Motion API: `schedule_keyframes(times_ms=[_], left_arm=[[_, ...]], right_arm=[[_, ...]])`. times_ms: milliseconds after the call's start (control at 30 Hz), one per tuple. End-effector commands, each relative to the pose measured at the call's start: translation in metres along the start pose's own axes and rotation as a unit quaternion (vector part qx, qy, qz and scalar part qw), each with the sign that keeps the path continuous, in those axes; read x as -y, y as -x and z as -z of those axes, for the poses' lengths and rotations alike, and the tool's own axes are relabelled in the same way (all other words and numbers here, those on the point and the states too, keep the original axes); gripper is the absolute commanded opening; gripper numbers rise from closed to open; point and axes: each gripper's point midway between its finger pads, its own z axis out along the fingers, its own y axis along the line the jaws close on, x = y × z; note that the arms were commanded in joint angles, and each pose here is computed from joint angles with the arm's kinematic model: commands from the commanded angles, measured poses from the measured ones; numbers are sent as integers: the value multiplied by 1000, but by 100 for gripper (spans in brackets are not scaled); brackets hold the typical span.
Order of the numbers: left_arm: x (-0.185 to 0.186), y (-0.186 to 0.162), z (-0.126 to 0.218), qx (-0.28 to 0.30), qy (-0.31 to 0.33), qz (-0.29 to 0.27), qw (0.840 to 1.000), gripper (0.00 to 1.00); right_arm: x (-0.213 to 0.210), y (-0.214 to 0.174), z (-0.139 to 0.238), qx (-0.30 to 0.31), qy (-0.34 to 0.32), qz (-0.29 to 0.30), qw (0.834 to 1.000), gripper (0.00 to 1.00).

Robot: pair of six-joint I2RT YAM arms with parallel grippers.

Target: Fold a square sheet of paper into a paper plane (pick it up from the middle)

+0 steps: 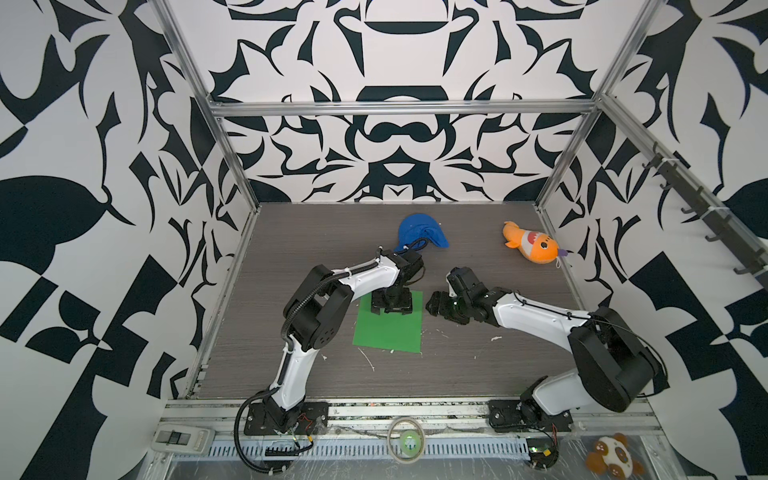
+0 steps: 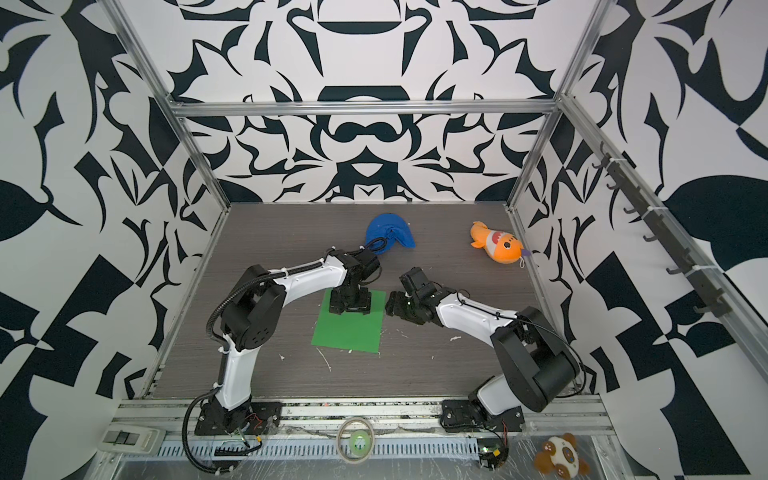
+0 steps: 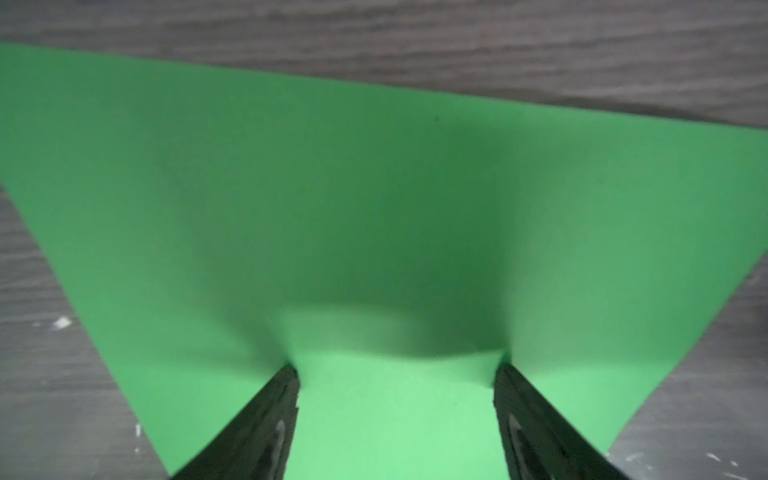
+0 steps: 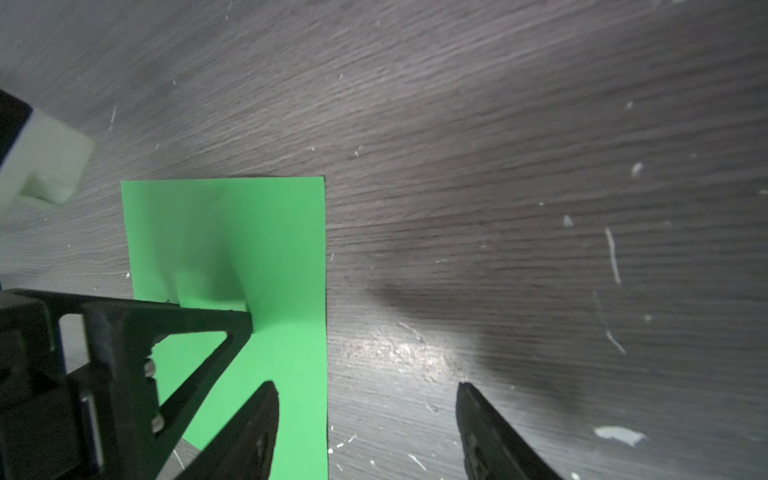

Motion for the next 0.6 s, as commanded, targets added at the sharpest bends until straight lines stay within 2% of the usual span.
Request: schedule_keyframes(times_ms=[0, 567], left_arm=[[-36, -43, -69, -100, 73, 10, 992, 73], [-39, -39, -62, -78, 59, 8, 995, 55]], right_arm=[[0, 6, 8, 19, 0, -3, 1000, 71], [2, 7, 8, 23, -4, -4, 1000, 71]])
